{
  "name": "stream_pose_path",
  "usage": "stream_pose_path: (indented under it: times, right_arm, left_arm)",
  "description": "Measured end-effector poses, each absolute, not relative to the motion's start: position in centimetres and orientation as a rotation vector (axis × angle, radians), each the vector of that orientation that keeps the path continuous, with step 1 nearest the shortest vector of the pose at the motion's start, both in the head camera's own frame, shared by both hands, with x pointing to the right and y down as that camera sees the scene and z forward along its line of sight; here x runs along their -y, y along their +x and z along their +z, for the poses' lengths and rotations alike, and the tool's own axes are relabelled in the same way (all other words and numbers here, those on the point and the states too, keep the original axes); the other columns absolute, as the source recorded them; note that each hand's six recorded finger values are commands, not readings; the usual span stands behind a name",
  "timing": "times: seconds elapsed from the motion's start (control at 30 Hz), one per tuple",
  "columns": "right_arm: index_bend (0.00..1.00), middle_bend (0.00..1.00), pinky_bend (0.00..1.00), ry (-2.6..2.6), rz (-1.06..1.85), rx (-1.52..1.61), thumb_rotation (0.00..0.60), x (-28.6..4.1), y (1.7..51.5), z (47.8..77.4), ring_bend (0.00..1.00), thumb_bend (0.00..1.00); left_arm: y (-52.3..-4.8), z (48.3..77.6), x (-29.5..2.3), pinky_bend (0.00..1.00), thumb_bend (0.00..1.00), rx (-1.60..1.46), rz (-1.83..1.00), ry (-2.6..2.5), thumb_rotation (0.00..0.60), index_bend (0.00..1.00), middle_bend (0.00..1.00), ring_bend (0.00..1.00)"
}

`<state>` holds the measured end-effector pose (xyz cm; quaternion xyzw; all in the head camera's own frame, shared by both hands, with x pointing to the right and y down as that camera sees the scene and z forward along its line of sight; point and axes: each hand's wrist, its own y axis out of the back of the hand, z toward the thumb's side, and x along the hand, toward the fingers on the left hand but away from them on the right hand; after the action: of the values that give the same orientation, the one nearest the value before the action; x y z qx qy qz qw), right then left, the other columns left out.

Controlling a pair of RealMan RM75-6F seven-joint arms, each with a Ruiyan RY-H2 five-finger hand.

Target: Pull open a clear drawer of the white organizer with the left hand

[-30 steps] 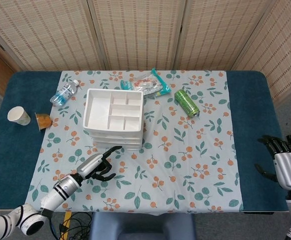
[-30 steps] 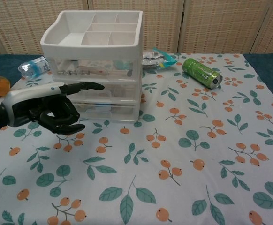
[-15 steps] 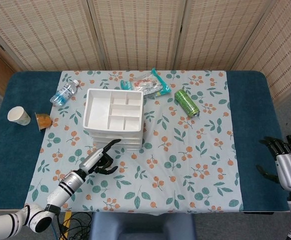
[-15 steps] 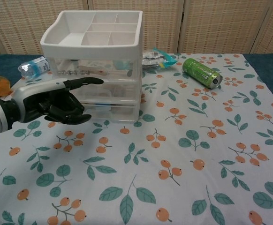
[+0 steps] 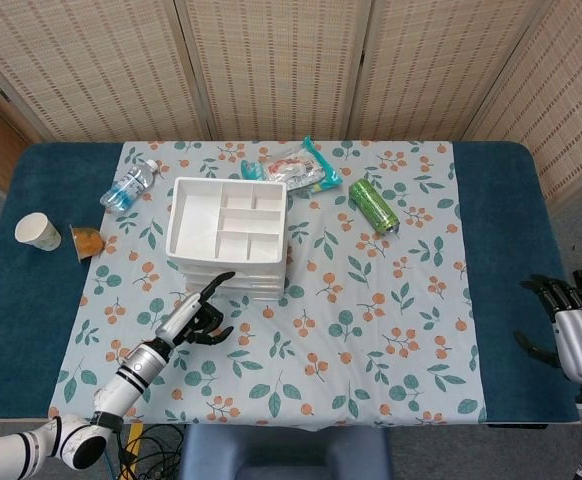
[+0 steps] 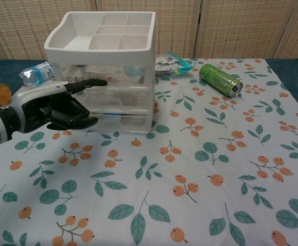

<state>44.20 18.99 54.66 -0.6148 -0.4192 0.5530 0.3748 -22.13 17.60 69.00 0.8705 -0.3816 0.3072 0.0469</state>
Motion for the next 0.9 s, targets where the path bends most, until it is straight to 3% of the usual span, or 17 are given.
stream_pose_path:
  times: [0.9]
  right_arm:
    - [0.22, 0.19, 0.22, -1.556, 1.437, 1.092, 0.6, -19.1, 45.0, 54.6, 0.22, 0.24]
  left_arm:
    - [-20.1, 69.9, -17.2, 1.0, 0.38, 1.229, 0.8, 2.578, 0.6, 0.03, 0.9, 1.0]
